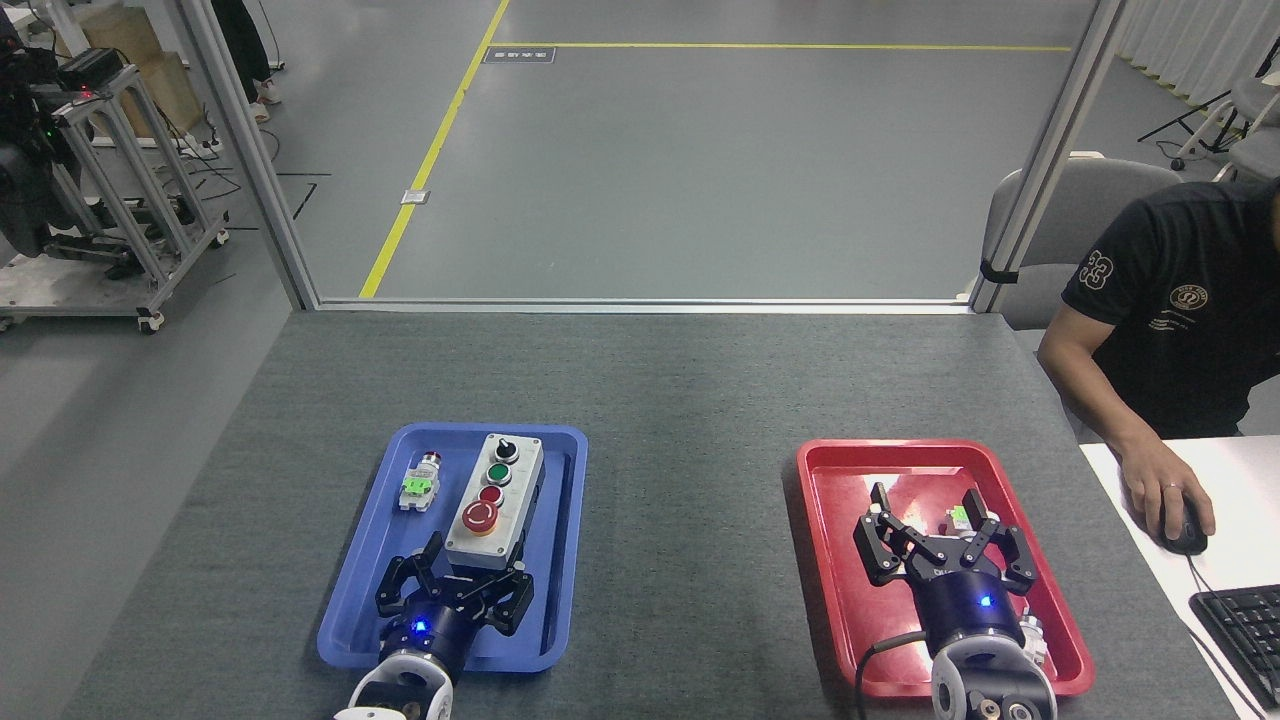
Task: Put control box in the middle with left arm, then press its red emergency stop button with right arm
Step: 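Close the left gripper on the near end of the grey control box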
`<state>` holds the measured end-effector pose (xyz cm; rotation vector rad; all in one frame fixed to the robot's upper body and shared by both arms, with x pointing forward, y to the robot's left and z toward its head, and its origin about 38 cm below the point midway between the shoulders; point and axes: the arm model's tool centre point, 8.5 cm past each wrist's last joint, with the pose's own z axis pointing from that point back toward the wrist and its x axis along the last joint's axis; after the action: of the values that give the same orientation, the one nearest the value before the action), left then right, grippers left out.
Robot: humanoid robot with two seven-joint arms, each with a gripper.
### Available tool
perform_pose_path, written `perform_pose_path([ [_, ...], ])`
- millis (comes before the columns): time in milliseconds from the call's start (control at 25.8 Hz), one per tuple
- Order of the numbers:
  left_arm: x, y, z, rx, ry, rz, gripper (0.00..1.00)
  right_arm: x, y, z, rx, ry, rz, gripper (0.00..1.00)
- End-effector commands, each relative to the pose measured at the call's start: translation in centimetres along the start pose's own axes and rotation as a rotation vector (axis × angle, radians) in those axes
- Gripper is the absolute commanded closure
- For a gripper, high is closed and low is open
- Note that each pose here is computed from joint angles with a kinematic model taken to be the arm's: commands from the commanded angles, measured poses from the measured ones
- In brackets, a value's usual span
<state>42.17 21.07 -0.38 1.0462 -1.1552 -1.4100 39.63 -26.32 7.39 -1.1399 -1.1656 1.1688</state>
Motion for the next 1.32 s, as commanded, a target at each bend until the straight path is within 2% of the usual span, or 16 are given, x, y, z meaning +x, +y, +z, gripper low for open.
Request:
perform_pose_path([
  [0, -0.2, -0.1, -0.9, -0.016, 0.010, -0.001, 0.01, 0.0, 0.0, 0.0, -0.001, 0.001, 0.000, 0.00],
  [232, 0.6, 0.4, -2.8, -0.038, 0.020, -0.003, 0.01, 0.0, 0.1, 0.0, 0.003, 0.004, -0.001, 0.00],
  [542, 1.0, -0.6, -3.5, -0.077, 0.031, 0.011, 0.01, 0.0, 0.3, -0.1, 0.008, 0.004, -0.004, 0.00],
  [968, 1.0, 0.3, -4.8, -0.083, 0.034, 0.000, 0.03, 0.2, 0.3, -0.1, 0.008, -0.002, -0.005, 0.00],
  [1046, 0.9, 0.4, -4.9, -0.081, 0.033, -0.007, 0.09, 0.2, 0.3, -0.1, 0.008, 0.000, -0.009, 0.00],
  [1123, 1.0, 0.4, -4.9, -0.079, 0.023, -0.026, 0.25, 0.2, 0.3, -0.1, 0.007, 0.003, -0.009, 0.00],
  [1201, 0.9, 0.3, -4.8, -0.081, 0.013, -0.043, 0.32, 0.3, -0.2, -0.5, -0.005, 0.003, -0.009, 0.00],
  [1278, 0.8, 0.3, -4.8, -0.086, 0.008, -0.045, 0.47, 0.4, -0.5, -0.6, -0.011, 0.002, -0.011, 0.00],
])
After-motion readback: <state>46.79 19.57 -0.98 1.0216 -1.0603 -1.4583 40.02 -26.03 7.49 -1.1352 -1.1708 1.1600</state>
